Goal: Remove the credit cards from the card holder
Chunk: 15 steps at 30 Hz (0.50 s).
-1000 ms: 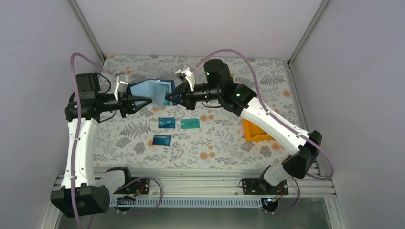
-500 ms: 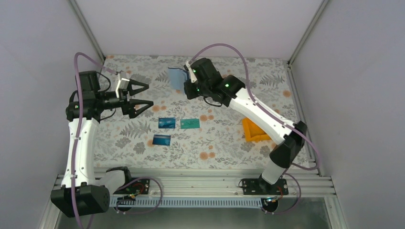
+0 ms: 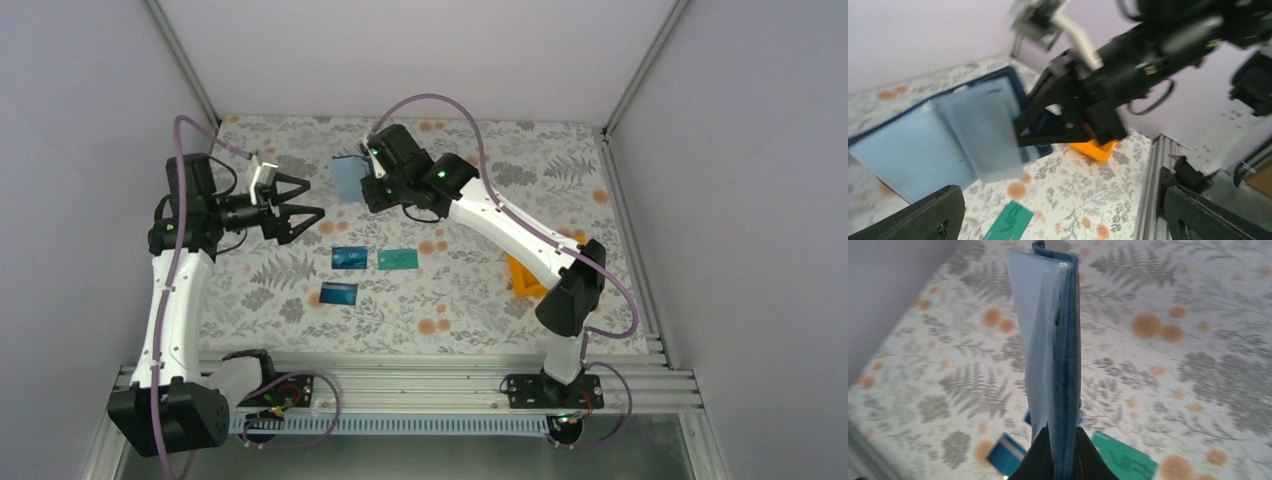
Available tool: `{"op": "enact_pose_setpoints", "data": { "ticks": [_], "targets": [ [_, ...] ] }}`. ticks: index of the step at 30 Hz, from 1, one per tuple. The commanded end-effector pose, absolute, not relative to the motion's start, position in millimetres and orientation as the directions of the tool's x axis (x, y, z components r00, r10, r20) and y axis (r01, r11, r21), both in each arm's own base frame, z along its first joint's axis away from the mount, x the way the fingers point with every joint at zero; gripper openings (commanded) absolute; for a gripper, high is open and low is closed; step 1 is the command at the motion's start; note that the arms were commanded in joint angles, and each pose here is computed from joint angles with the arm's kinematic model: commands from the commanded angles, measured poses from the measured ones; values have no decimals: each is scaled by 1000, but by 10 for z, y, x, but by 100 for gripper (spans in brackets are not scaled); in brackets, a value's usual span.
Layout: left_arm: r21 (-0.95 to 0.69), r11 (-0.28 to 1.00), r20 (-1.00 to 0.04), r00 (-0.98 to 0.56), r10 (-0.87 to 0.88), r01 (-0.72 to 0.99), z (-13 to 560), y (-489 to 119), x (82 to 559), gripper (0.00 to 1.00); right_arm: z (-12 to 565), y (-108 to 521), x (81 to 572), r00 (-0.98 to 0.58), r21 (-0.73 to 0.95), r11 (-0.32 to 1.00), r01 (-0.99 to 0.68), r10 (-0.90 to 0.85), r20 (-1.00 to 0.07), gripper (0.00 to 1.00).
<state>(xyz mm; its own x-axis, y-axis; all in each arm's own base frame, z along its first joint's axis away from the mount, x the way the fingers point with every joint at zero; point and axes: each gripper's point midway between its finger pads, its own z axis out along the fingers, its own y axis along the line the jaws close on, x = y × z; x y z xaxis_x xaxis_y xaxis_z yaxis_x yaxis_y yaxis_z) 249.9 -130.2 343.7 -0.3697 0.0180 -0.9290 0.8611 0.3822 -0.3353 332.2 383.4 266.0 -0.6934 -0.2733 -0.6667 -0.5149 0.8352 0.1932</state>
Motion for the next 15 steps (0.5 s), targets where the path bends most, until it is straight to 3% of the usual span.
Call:
{"op": "enact_pose_setpoints", "data": {
  "ticks": [1, 15],
  "targets": [
    [-333, 574, -906, -422, 24, 748, 3202, -1158, 2816, 100, 3103, 4305, 3096, -663, 365, 694, -620, -215, -717, 4],
    [-282, 691, -887, -456, 78, 666, 2933, -1096, 3017, 100, 3378, 4736, 2748, -639, 455, 534, -713, -228, -735, 4]
  ]
}}
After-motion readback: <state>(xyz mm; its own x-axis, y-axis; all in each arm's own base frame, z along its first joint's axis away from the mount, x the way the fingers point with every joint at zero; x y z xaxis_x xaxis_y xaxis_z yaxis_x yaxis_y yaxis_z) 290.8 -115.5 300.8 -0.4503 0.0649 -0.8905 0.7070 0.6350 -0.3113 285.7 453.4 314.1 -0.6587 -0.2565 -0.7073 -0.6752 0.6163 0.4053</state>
